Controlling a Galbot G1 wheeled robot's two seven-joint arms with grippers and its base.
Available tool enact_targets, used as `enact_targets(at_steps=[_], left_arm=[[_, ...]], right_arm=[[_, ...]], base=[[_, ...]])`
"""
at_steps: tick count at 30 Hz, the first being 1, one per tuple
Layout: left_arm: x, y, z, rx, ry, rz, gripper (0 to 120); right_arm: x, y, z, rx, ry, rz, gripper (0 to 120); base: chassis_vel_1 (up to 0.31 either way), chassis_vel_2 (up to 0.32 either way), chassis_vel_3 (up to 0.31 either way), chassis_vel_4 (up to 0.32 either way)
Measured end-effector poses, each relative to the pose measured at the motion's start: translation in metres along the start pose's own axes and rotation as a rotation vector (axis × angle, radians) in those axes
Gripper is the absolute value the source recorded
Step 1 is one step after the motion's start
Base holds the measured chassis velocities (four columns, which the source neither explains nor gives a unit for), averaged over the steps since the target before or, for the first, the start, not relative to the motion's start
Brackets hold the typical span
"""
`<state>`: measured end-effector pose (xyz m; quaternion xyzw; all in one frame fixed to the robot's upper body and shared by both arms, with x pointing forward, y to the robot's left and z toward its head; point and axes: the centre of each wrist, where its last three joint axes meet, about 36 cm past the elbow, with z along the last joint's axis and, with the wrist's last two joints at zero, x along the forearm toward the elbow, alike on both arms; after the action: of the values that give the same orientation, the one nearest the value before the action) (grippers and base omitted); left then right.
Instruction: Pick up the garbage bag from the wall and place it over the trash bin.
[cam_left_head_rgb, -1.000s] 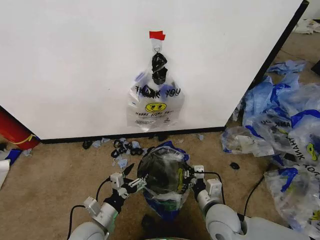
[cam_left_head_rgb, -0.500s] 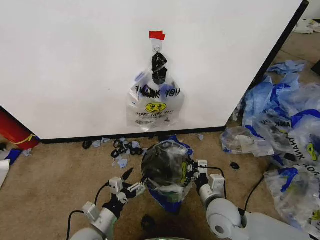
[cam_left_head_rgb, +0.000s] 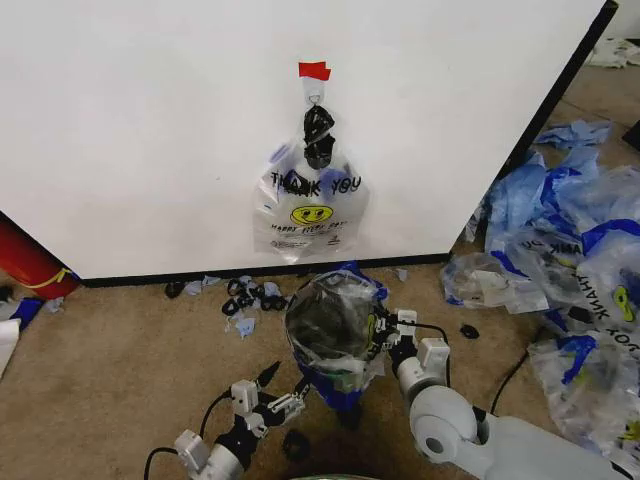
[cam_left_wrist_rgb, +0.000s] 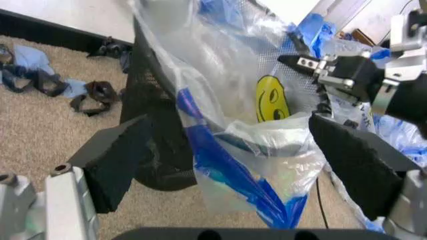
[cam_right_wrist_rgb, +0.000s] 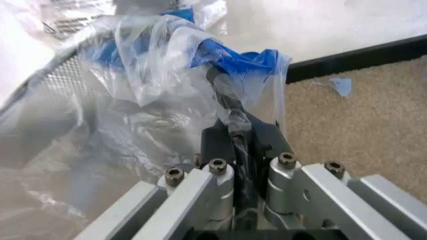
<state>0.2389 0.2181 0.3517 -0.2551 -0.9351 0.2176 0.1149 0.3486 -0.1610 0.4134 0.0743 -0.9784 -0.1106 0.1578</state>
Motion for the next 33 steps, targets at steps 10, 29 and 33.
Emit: enact_targets(at_steps=[10,29,33], left_arm=[[-0.007,0.005,0.0,-0.004,-0.008,-0.003,70],[-0.003,0.007,-0.001,-0.011,-0.023,-0.014,10],[-0.003,0.007,-0.002,-0.012,-0.027,-0.014,7]], right_arm=[[0.01,0.009,-0.002,-0.032,-0.006,-0.043,1],[0.013,0.009,0.006,-0.016,0.0,-0.043,1],[0.013,0.009,0.008,-0.013,-0.001,-0.045,1]], base=[[0.0,0.0,0.0,0.0],[0.0,0.0,0.0,0.0],[0.0,0.0,0.0,0.0]])
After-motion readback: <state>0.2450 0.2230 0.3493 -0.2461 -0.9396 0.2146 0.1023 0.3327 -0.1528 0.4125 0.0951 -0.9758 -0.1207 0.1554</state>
